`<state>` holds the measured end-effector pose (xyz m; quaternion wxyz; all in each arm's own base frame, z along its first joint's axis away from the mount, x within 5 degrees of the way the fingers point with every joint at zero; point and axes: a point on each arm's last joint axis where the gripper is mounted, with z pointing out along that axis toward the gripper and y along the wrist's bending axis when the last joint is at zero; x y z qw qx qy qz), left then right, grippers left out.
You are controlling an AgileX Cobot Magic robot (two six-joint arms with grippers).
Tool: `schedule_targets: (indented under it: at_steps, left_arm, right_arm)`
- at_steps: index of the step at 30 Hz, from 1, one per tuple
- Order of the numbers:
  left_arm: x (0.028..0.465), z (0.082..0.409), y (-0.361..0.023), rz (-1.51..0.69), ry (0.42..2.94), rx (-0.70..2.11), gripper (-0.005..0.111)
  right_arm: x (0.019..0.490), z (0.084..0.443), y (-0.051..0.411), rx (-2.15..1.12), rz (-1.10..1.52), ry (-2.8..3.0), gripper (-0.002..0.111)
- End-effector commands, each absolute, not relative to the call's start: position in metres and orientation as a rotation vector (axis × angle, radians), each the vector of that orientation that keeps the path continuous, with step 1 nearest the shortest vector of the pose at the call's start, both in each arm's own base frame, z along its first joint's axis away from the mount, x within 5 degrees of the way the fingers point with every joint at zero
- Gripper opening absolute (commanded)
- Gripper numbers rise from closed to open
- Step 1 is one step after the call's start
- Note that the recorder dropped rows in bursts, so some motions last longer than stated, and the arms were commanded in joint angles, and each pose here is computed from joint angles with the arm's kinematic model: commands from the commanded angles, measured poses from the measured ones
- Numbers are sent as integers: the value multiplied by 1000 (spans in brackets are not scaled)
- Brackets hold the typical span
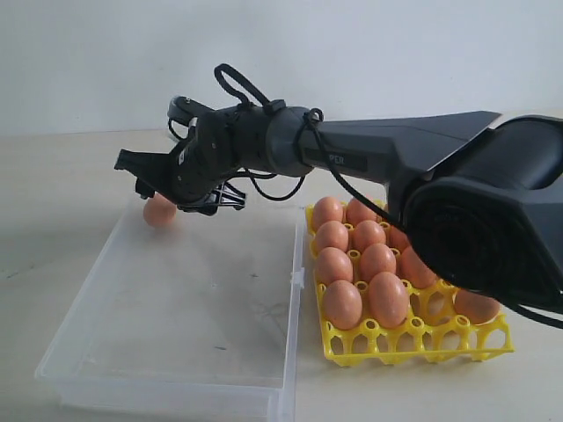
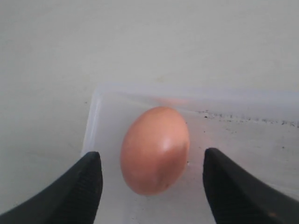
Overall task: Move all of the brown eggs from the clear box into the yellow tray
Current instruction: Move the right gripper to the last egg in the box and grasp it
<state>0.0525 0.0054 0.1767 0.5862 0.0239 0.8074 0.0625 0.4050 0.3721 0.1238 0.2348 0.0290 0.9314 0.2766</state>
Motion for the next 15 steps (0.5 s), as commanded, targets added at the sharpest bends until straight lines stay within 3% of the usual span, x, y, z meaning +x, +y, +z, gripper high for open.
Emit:
schedule_targets:
  at_steps: [1,15]
  left_arm:
    - [52,179,5,136,1863,55,0]
    - [52,179,5,136,1863,55,0]
  right_arm:
    - [405,116,374,82,752,2566,61]
    - [409,109,376,75,770,2520,61]
